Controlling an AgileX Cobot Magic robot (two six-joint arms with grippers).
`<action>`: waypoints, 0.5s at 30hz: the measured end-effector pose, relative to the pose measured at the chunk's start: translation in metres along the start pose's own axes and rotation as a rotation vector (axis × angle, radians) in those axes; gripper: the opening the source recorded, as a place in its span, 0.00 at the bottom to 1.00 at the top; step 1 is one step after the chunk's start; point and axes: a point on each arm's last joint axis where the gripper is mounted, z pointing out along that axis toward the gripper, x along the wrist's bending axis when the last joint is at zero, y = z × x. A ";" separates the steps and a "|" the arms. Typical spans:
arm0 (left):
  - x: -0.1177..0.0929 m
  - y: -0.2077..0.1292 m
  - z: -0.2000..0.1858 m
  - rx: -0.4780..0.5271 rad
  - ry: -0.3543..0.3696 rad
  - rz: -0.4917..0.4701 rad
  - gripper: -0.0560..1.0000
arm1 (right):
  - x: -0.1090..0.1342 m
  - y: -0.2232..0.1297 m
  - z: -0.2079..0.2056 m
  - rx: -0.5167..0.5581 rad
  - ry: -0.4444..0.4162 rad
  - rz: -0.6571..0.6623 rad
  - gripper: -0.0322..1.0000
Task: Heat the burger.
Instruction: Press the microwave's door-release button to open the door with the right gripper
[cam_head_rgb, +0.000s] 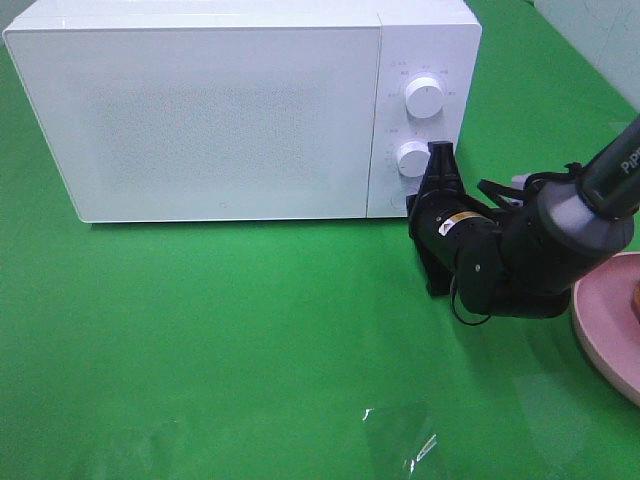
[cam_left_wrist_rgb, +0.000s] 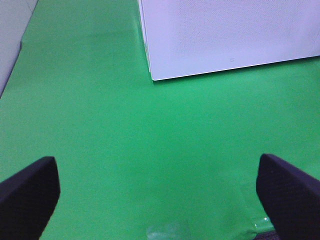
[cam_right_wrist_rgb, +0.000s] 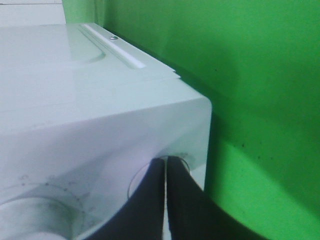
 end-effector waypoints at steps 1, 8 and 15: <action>0.000 0.000 0.000 0.000 0.000 0.000 0.99 | 0.000 0.000 0.000 -0.002 0.002 0.002 0.03; 0.000 0.000 0.000 0.000 0.000 0.000 0.99 | 0.001 0.002 0.001 -0.009 0.003 0.004 0.03; 0.000 0.000 0.000 0.000 0.000 0.000 0.99 | -0.002 0.005 0.003 0.006 -0.016 -0.010 0.03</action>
